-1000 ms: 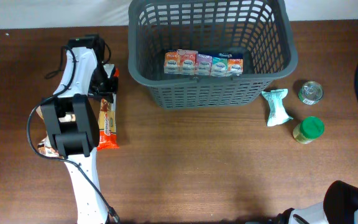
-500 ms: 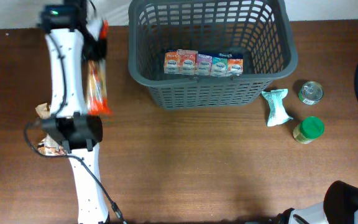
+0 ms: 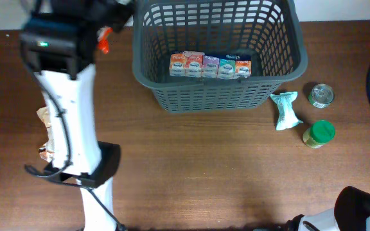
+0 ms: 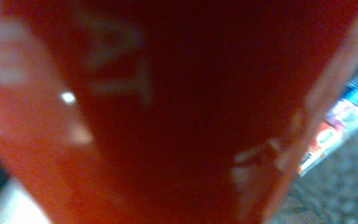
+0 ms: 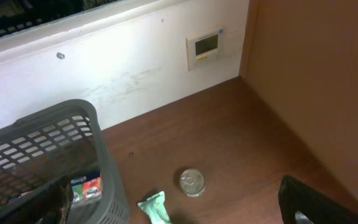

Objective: Pack container
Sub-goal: 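Carry the spaghetti pack into the basket and release it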

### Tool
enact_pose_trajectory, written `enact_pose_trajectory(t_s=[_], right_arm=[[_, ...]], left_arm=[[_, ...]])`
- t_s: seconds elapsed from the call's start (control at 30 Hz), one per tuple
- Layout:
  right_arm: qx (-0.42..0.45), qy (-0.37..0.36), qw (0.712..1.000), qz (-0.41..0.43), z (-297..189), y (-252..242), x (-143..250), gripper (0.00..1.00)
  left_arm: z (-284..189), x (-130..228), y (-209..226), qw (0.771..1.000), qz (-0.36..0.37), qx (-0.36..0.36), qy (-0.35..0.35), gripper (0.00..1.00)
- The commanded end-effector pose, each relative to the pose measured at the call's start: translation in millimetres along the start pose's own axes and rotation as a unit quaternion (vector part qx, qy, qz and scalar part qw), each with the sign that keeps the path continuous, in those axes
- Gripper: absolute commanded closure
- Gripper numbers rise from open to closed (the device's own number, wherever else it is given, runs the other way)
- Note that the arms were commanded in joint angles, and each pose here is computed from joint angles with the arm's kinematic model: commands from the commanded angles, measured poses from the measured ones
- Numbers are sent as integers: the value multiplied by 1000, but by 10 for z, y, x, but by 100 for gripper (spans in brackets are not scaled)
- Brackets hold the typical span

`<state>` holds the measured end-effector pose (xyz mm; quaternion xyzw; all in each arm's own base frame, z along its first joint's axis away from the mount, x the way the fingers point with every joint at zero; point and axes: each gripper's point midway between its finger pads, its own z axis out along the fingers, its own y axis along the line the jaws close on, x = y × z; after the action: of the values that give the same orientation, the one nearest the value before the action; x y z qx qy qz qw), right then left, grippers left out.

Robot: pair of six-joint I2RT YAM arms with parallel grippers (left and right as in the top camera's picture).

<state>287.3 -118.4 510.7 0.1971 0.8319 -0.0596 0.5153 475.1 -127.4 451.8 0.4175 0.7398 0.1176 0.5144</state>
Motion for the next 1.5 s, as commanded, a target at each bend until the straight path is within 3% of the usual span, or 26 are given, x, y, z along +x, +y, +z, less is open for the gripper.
enact_pose_trajectory(t_s=[0.0,0.1,0.33,0.6,0.93,0.97,1.03,1.23,1.37,1.47], right_arm=[[7,1,1000,2,27,-39,-7,1],[7,1,1000,2,27,-39,-7,1],[7,1,1000,2,27,-39,-7,1],[7,1,1000,2,27,-39,-7,1],[7,1,1000,2,27,-39,-7,1],[7,1,1000,2,27,-39,-7,1],[7,1,1000,2,27,-39,-7,1],[7,1,1000,2,27,-39,-7,1],[7,1,1000,2,27,-39,-7,1],[7,1,1000,2,27,-39,-7,1]], left_arm=[[-2,-476,-411,972,227,24,-61,98],[209,-621,-809,942,325,52,-68,98],[1128,-494,-1631,927,358,111,-18,98],[1957,39,-2434,938,292,176,56,98],[2094,357,-2893,926,268,254,74,98],[2088,373,-2900,925,268,257,76,96],[2069,400,-2913,924,267,261,82,80],[2001,351,-2808,950,172,238,110,45],[1849,253,-2503,964,141,186,128,32],[1631,-9,-2208,978,98,150,103,31]])
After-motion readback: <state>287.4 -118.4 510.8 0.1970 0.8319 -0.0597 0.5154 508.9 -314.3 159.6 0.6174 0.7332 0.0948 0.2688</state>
